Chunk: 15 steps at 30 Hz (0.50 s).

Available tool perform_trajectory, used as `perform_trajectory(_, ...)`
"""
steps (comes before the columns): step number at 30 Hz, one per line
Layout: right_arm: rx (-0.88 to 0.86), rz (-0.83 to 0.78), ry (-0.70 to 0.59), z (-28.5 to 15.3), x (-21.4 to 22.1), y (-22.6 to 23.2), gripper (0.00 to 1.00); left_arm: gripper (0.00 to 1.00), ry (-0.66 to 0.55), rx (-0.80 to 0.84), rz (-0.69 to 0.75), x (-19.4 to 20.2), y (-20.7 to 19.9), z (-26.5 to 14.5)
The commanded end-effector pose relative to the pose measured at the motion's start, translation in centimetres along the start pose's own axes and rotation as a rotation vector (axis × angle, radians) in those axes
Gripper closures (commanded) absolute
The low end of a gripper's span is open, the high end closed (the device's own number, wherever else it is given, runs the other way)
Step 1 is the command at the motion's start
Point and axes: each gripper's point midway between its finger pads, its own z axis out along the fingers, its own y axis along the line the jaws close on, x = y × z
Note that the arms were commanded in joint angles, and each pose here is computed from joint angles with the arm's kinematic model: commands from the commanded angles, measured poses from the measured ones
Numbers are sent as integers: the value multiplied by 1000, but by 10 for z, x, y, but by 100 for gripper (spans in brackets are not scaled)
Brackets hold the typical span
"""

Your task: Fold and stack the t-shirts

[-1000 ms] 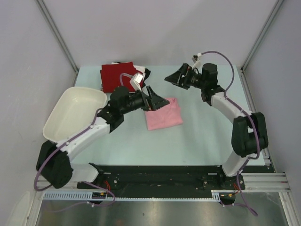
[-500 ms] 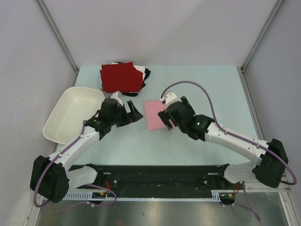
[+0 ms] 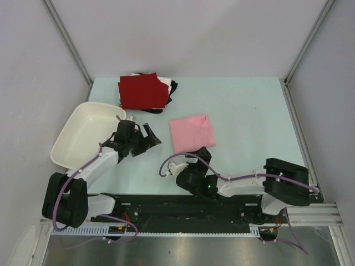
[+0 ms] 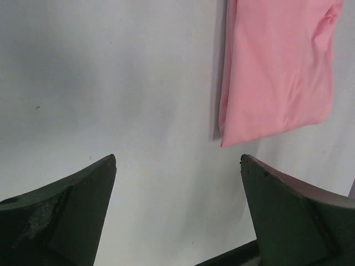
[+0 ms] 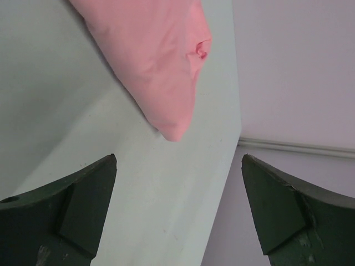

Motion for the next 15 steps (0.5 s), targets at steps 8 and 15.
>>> perform_trajectory(8, 109, -45, 20, 57, 13, 34, 3, 2, -83, -36, -46, -30, -2, 1)
perform_trajectory(15, 70, -50, 20, 85, 25, 48, 9, 2, -67, -66, -76, -32, 6, 11)
